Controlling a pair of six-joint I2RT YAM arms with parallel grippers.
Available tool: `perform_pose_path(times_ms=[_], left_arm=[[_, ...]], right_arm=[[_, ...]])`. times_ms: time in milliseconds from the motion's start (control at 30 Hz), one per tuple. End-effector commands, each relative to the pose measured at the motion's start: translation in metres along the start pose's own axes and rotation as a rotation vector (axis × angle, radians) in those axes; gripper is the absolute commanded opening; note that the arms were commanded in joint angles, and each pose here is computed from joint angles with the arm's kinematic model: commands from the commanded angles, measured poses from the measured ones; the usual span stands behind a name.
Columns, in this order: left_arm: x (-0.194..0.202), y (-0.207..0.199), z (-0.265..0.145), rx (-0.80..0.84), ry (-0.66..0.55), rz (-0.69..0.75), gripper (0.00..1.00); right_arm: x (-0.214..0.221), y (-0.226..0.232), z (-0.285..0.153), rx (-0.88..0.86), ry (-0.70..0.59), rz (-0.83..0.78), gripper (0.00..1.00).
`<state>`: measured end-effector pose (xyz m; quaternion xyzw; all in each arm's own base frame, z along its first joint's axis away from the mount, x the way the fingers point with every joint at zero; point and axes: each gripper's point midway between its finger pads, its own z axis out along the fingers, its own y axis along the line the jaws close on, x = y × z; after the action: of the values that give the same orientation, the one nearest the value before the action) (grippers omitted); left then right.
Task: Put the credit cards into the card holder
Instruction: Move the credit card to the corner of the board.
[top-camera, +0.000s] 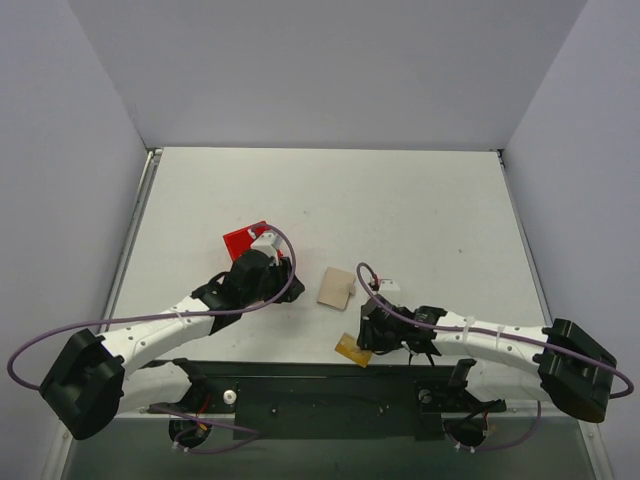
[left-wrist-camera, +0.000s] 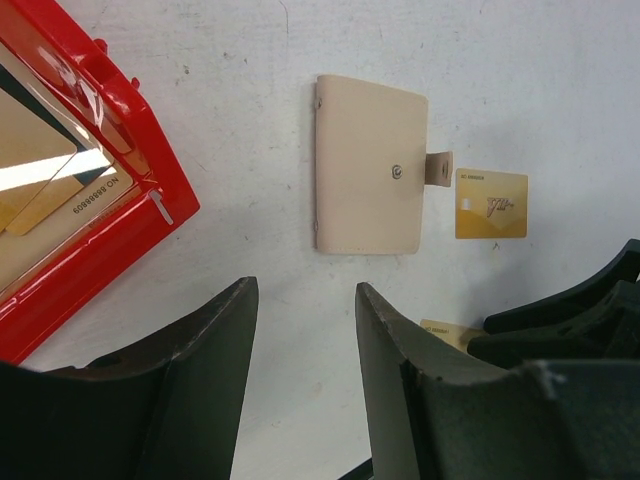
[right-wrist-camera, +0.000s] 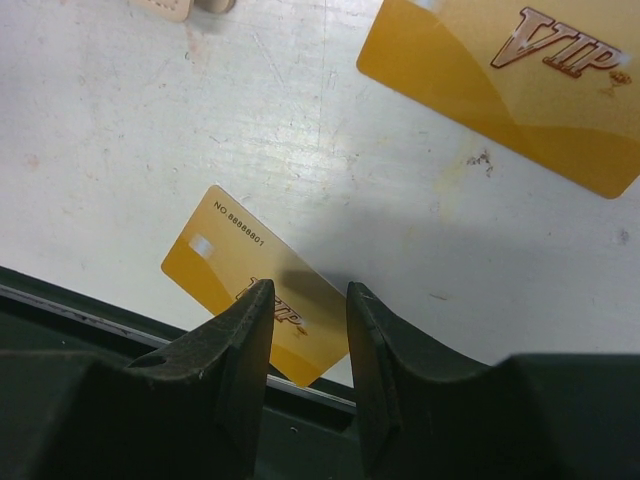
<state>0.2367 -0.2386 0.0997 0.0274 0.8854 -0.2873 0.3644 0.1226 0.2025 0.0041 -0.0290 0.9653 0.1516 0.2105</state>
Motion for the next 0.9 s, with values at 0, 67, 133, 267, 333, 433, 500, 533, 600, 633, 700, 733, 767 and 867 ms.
perform_pose_path(times_ms=[0,67,133,267,333,433,500,533,600,633,700,733,767,867], left_arm=[[-0.01,-0.013,0.002,0.045,-0.033,-0.01,0.54],[-0.009,-0.012,0.003,0.044,-0.032,-0.012,0.54],[-0.009,-0.013,0.003,0.047,-0.031,-0.015,0.54],[-0.007,-0.013,0.005,0.051,-0.026,-0.016,0.54],[-0.006,-0.014,0.007,0.053,-0.023,-0.018,0.54],[-0.004,-0.015,0.008,0.055,-0.018,-0.017,0.54],[-0.005,-0.015,0.01,0.056,-0.019,-0.018,0.53],[-0.005,-0.016,0.01,0.057,-0.018,-0.017,0.53],[-0.004,-0.016,0.011,0.057,-0.014,-0.017,0.53],[-0.004,-0.016,0.012,0.055,-0.014,-0.016,0.53],[-0.004,-0.016,0.012,0.057,-0.014,-0.014,0.53],[-0.004,-0.016,0.012,0.056,-0.013,-0.014,0.53],[-0.004,-0.016,0.012,0.056,-0.013,-0.014,0.53],[-0.003,-0.017,0.013,0.057,-0.012,-0.013,0.53]], right_arm=[[0.04,-0.033,-0.004,0.092,0.135,-0.026,0.32],[0.041,-0.03,-0.005,0.074,0.138,-0.028,0.32],[0.041,-0.028,-0.006,0.058,0.128,-0.026,0.32],[0.047,-0.021,-0.009,0.01,0.155,-0.024,0.32],[0.048,-0.02,-0.01,-0.004,0.155,-0.022,0.32],[0.05,-0.017,-0.01,-0.034,0.153,-0.018,0.32],[0.051,-0.014,-0.01,-0.058,0.153,-0.016,0.33],[0.051,-0.012,-0.011,-0.07,0.151,-0.01,0.33],[0.052,-0.009,-0.011,-0.094,0.153,-0.01,0.33],[0.052,-0.006,-0.011,-0.109,0.154,-0.008,0.33],[0.053,-0.003,-0.011,-0.132,0.156,-0.011,0.33],[0.053,-0.002,-0.011,-0.139,0.157,-0.014,0.33],[0.053,0.0,-0.011,-0.151,0.157,-0.016,0.33],[0.054,0.002,-0.012,-0.169,0.161,-0.026,0.33]])
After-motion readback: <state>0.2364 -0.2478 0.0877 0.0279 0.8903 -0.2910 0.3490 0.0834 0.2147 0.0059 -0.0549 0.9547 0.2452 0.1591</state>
